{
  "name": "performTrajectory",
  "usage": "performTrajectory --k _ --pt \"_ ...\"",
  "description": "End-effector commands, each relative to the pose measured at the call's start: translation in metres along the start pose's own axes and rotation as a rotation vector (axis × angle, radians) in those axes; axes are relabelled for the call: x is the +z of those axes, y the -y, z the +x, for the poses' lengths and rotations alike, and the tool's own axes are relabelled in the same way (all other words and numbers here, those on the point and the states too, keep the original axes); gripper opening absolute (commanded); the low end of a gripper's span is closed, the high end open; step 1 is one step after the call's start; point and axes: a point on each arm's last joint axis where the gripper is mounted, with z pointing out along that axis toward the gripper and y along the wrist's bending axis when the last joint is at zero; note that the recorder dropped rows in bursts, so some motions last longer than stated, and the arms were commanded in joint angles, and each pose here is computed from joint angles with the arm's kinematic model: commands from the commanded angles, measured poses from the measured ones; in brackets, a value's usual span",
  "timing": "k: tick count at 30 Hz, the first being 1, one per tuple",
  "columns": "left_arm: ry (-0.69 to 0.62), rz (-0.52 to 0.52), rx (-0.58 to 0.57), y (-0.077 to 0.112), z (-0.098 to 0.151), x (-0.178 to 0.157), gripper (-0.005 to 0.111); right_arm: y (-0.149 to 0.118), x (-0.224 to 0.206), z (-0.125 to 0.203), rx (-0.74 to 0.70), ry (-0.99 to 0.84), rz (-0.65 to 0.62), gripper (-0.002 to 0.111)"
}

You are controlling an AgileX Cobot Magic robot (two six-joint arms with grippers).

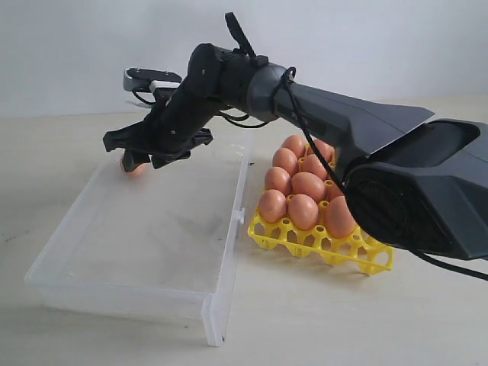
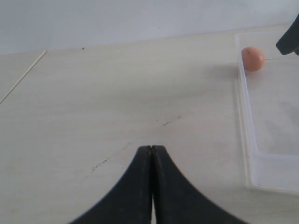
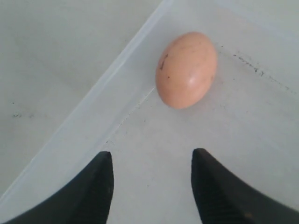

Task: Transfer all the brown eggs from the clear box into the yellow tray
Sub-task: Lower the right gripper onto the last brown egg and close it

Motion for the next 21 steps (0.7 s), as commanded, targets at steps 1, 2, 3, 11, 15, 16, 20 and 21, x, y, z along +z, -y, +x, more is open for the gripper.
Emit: performTrajectory --k 1,2,3,11,15,16,20,21 --pt "0.016 0.005 -0.006 0.000 -0.002 -0.001 0.000 0.004 -0.002 -0.003 0.004 0.012 -0.007 0.049" --pt "0.016 0.005 -0.006 0.000 -0.002 -0.001 0.000 0.004 0.003 0.005 0.014 -0.051 -0.020 0.049" --pt "0.016 0.005 -0.006 0.000 -0.002 -0.001 0.000 0.004 0.005 0.010 0.021 -0.090 -0.031 0.049" --pt "0.016 0.005 -0.006 0.000 -0.002 -0.001 0.000 0.008 0.015 0.039 -0.005 -0.317 0.004 0.049" --pt "0.016 0.005 -0.006 0.000 -0.002 -0.001 0.000 0.020 0.029 0.074 0.033 -0.509 0.024 0.049" --pt "0.016 0.005 -0.006 0.000 -0.002 -0.001 0.000 0.023 0.031 0.080 0.036 -0.530 0.034 0.049" --pt "0.016 0.005 -0.006 0.000 -0.002 -0.001 0.000 0.031 0.031 0.096 0.034 -0.599 0.080 0.049" --pt "0.016 0.005 -0.006 0.000 -0.002 -0.001 0.000 0.031 0.030 0.100 0.036 -0.614 0.086 0.048"
